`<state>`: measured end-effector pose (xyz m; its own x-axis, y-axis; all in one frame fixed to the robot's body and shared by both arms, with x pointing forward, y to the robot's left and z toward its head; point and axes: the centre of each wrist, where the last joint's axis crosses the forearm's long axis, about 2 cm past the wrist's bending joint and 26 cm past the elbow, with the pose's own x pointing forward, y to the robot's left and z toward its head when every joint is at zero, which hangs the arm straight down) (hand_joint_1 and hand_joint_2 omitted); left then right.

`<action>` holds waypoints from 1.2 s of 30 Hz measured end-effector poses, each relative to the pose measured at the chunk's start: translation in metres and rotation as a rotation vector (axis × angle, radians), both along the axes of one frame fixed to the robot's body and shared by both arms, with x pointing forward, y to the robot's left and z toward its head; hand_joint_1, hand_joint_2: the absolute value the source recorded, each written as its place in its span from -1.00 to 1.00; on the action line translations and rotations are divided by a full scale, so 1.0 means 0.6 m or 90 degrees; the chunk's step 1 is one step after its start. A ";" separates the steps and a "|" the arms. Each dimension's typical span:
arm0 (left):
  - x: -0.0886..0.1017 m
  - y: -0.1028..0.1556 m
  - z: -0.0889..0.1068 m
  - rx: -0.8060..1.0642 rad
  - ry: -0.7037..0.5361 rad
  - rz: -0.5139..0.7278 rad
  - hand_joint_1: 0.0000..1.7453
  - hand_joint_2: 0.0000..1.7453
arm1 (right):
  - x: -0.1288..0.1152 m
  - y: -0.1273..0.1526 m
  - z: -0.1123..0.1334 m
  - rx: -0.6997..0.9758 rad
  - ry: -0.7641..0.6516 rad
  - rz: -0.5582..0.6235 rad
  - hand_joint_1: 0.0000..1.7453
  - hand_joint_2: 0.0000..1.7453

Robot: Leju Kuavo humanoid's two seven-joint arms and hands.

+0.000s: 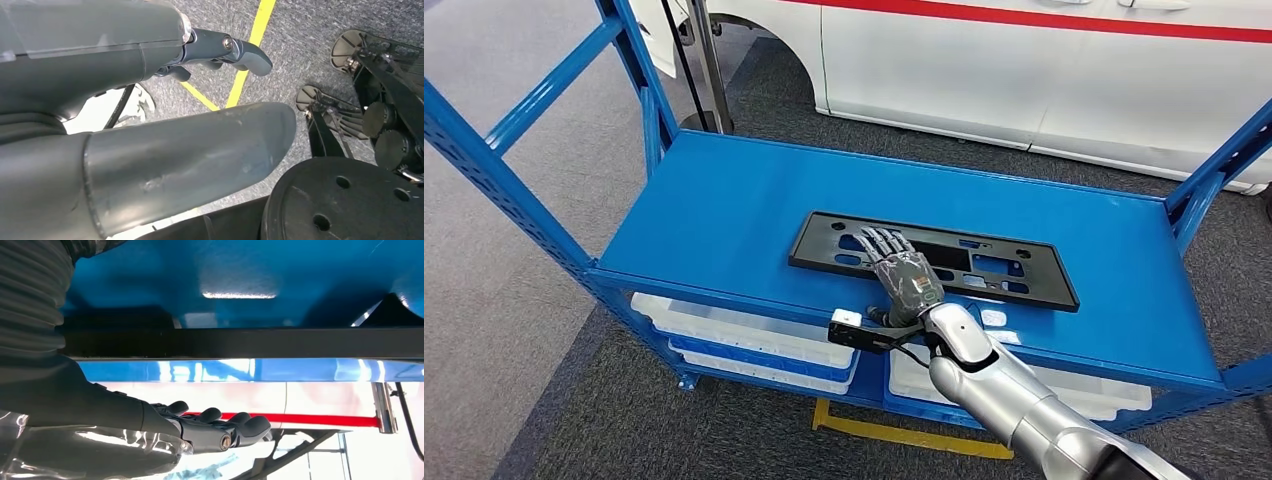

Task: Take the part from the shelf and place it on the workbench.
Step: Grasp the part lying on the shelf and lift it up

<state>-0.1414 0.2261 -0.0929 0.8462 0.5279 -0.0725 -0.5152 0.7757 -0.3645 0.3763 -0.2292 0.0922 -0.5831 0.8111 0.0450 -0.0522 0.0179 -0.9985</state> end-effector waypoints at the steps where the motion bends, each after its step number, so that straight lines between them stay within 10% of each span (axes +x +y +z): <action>1: 0.000 0.001 0.000 0.000 0.000 -0.001 -1.00 -1.00 | 0.001 -0.003 -0.001 -0.004 -0.002 -0.004 -1.00 1.00; 16: -0.003 0.011 -0.001 0.008 0.006 -0.001 -1.00 -1.00 | 0.010 -0.027 -0.004 -0.085 -0.067 -0.068 -1.00 1.00; 20: -0.003 0.011 -0.001 0.011 0.008 0.002 -1.00 -1.00 | 0.011 -0.029 -0.004 -0.098 -0.071 -0.076 0.85 1.00; 21: -0.003 0.011 -0.001 0.011 0.008 0.003 -1.00 -1.00 | 0.010 -0.030 -0.005 -0.100 -0.070 -0.077 0.97 1.00; 36: -0.006 0.013 0.000 0.008 0.007 0.001 -1.00 -1.00 | 0.011 -0.030 0.003 -0.106 -0.071 -0.068 0.97 1.00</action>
